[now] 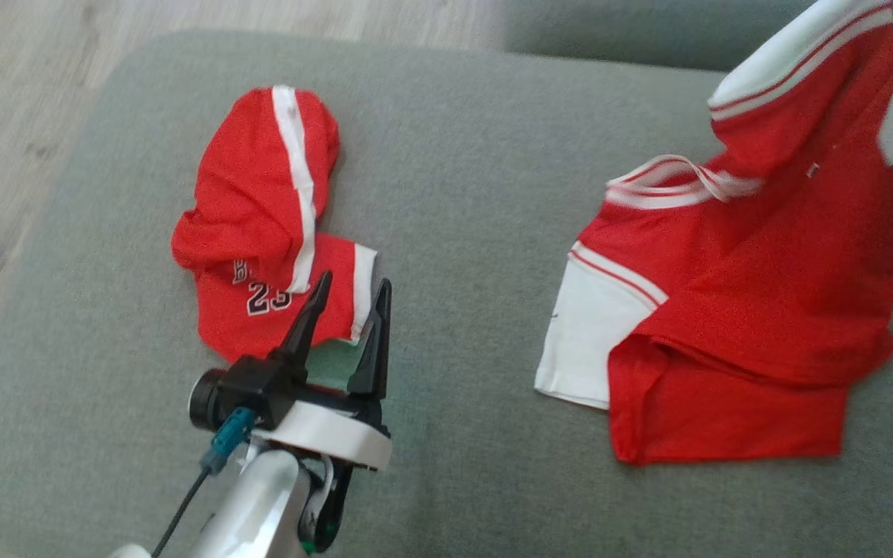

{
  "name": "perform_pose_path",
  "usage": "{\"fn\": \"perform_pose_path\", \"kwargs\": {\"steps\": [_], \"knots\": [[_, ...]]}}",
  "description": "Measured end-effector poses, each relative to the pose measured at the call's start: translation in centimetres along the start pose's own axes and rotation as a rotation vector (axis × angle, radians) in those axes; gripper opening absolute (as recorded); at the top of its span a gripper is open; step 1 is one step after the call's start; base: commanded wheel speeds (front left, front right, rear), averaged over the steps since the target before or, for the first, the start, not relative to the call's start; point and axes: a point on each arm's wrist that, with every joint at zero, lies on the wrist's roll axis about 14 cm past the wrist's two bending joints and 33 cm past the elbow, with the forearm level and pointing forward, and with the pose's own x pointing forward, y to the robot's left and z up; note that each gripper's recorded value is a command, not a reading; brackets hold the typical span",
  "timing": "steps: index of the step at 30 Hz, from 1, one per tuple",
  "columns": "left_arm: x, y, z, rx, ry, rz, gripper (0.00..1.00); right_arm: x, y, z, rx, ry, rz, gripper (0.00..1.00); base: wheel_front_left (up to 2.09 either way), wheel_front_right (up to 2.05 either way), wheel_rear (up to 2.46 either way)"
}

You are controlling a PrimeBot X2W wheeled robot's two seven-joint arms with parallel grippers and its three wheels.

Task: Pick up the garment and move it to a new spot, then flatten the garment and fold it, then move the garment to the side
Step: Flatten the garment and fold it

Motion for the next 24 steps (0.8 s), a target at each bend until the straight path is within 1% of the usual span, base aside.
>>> {"fn": "perform_pose_path", "kwargs": {"steps": [1,4,8,11,15,21,24], "knots": [[0.2,0.2,-0.1,0.001,0.003,0.004,1.00,0.8,-0.3,-1.1,-0.017,0.037,-0.007,1.00,0.00,0.00,0.00],[0.4,0.9,-0.5,-0.011,0.017,0.025,1.00,2.3,-0.3,-4.1,-0.007,0.115,-0.010,1.00,0.00,0.00,0.00],[0.7,0.9,-0.9,-0.013,0.028,0.029,1.00,2.1,1.1,-7.0,0.030,0.177,0.008,1.00,0.00,0.00,0.00],[1.0,0.3,-0.6,-0.016,0.017,0.012,1.00,1.2,0.7,-7.0,0.041,0.162,-0.002,1.00,0.00,0.00,0.00],[1.3,-0.7,0.1,-0.017,-0.004,-0.020,1.00,-0.2,0.2,-5.9,0.082,0.114,-0.020,1.00,0.00,0.00,0.00],[1.1,-2.3,1.5,-0.015,-0.044,-0.058,1.00,-3.5,1.7,-4.9,0.153,0.035,-0.011,1.00,0.00,0.00,0.00],[0.8,-2.9,1.8,-0.016,-0.054,-0.071,1.00,-5.5,2.0,-4.4,0.215,-0.014,-0.031,1.00,0.00,0.00,0.00]]}}
